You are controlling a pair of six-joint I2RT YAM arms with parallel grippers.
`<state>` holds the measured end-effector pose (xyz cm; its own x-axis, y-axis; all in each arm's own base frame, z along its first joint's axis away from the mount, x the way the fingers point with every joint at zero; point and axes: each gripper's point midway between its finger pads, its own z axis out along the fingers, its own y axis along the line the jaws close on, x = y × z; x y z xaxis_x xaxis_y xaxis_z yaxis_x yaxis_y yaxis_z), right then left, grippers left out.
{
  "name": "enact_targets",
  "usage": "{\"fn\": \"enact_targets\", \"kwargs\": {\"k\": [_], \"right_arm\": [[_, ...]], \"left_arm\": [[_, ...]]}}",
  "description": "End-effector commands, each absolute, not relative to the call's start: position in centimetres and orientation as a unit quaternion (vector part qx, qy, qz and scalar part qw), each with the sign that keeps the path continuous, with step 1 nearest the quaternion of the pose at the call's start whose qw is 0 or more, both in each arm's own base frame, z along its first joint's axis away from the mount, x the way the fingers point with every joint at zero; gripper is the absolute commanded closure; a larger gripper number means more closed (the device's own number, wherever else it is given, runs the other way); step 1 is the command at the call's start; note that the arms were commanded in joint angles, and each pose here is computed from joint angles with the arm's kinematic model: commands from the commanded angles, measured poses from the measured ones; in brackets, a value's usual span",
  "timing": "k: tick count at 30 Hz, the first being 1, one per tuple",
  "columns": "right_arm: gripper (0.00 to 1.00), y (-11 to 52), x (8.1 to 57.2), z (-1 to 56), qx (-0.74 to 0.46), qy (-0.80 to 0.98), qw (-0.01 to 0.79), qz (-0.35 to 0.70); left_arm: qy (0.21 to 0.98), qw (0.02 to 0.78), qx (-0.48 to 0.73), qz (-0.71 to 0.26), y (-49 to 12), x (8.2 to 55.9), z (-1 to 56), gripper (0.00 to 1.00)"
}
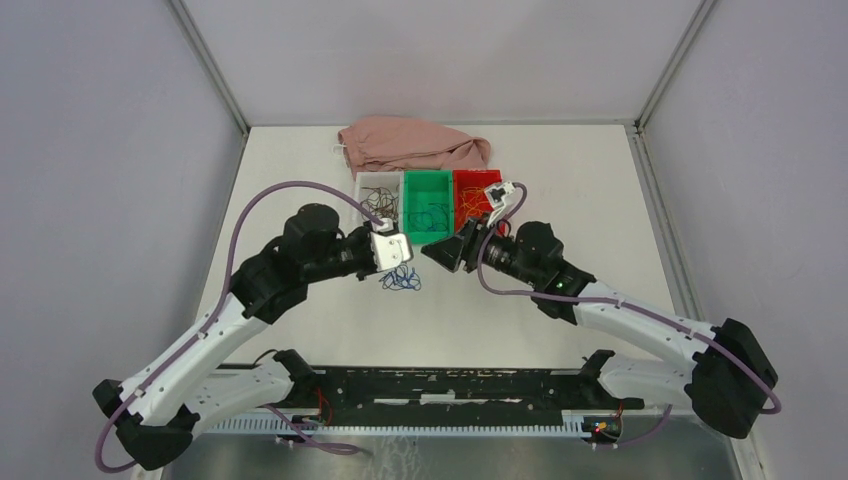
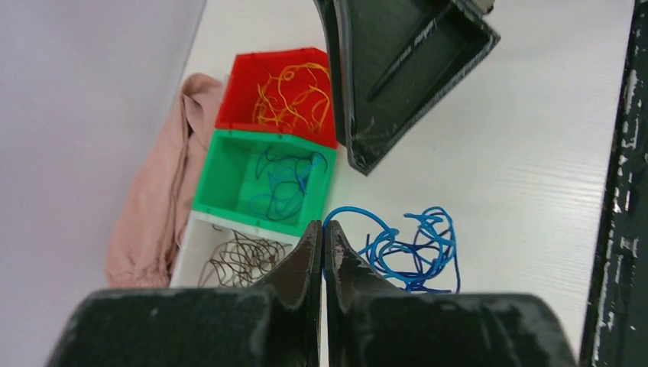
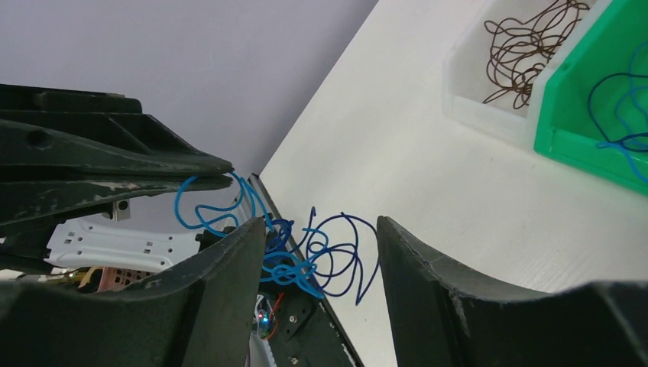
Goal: Untangle the cables
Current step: Untie the cable.
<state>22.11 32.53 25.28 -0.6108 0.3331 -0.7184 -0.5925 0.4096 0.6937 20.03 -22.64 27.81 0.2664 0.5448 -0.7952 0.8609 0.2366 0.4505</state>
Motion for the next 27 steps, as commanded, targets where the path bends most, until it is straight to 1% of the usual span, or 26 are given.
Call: {"fn": "enact_targets", "kwargs": {"k": [1,16,27], "right_arm": [[0.38,34.1,21.5,29.5,-0.102,0.671,0.43,0.595],[0.38,37.3,21.1,30.0,-0.109,0.646,0.393,0.646],[0.39,39.5,20.4,29.2,-0.111,0.636,0.363,0.671]], "left_arm": [[0.508,0.593,0.607,-0.149,-24.3,20.4,31.5,0.97],[0.48,0.621,0.599,-0.161,-25.2,20.2,32.7,0.97],[0.465,0.651,0.578,-0.162,-25.6,20.5,34.2,0.97]]}}
